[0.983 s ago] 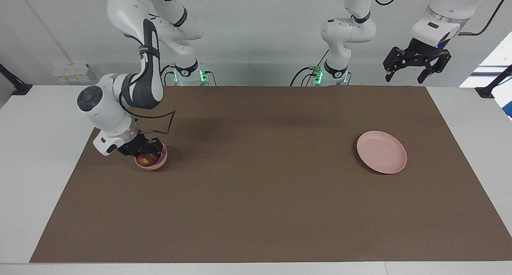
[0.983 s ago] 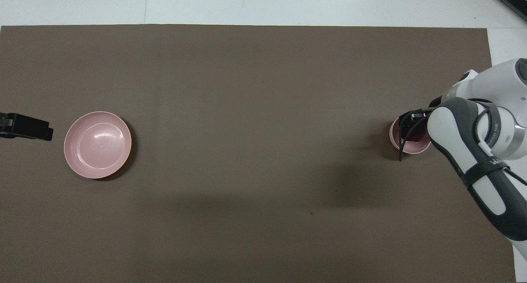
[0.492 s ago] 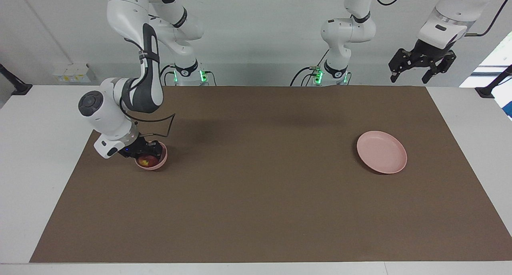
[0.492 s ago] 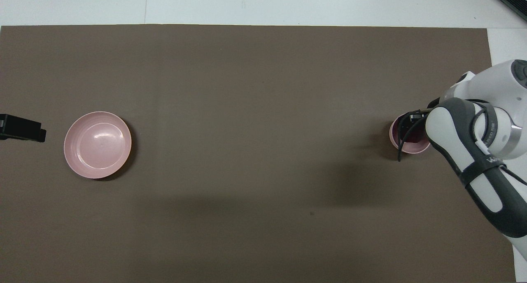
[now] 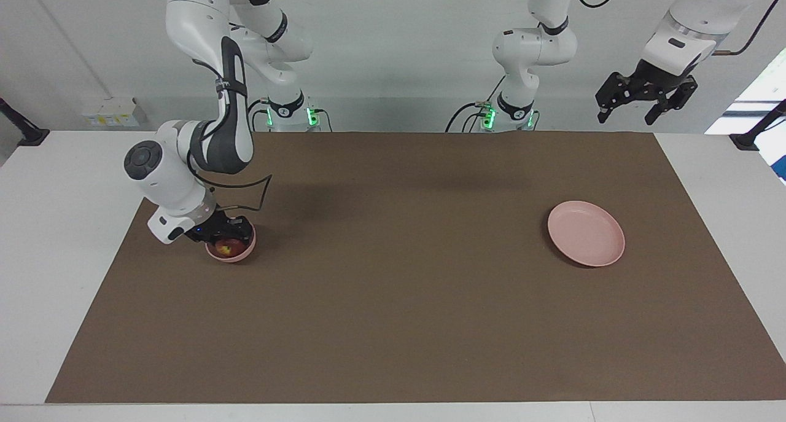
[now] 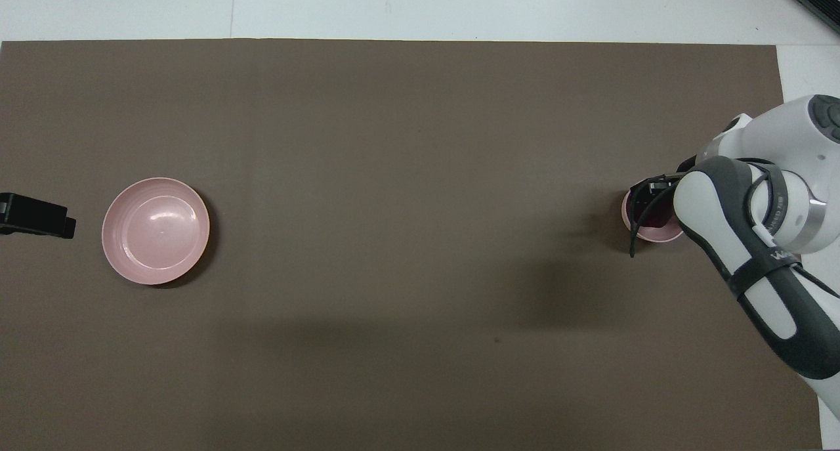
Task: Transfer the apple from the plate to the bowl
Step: 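Lower the apple into the small pink bowl with the right gripper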
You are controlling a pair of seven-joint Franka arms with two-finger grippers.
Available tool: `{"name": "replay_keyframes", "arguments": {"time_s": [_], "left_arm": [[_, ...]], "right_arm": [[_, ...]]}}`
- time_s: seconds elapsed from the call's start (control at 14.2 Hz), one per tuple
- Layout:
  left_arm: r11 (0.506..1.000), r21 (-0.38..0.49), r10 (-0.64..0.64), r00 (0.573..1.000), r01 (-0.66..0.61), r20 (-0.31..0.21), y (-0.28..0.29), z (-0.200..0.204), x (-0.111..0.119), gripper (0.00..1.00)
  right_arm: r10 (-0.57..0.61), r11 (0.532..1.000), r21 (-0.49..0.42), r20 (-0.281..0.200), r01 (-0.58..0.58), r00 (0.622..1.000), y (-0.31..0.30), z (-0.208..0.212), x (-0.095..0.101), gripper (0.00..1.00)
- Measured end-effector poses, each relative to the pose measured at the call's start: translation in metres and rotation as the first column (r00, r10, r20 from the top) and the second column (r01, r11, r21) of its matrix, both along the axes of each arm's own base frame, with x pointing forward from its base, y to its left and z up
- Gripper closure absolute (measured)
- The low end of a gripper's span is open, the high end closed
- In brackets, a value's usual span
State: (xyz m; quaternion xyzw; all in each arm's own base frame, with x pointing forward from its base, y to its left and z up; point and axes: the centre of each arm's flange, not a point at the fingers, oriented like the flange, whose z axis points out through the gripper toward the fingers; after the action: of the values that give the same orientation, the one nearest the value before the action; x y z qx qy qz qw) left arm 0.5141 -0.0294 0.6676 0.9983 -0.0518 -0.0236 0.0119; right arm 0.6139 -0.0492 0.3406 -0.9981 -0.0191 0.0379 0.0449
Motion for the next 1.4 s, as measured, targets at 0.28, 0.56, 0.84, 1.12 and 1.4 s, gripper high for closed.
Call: {"name": "replay_keyframes", "arguments": {"time_s": [0.28,0.56,0.84,1.12,1.4], "left_arm": [[1.0,-0.026,0.013,1.0,-0.013,-0.004,0.005,-0.001,-0.001,0.0],[1.0,-0.027,0.013,1.0,-0.013,-0.004,0.006,-0.001,-0.002,0.0],[1.0,-0.027,0.013,1.0,-0.013,-0.002,0.006,-0.001,-0.001,0.0],[1.0,-0.021,0.01,1.0,-0.01,0.001,0.005,0.0,-0.001,0.0],[1.0,-0.019,0.01,1.0,-0.01,0.003,0.005,0.002,0.001,0.0]], "right_arm": [[-0.001,1.0,0.0,-0.007,0.001,1.0,0.0,-0.003,-0.001,0.22],[-0.001,1.0,0.0,-0.018,0.001,1.0,0.0,-0.01,-0.002,0.22],[-0.004,1.0,-0.001,-0.013,0.004,1.0,-0.002,-0.011,-0.001,0.22],[-0.007,1.0,-0.002,-0.018,0.007,1.0,-0.004,-0.016,-0.001,0.22],[-0.008,1.0,-0.002,-0.018,0.008,1.0,-0.004,-0.016,-0.001,0.1]]}}
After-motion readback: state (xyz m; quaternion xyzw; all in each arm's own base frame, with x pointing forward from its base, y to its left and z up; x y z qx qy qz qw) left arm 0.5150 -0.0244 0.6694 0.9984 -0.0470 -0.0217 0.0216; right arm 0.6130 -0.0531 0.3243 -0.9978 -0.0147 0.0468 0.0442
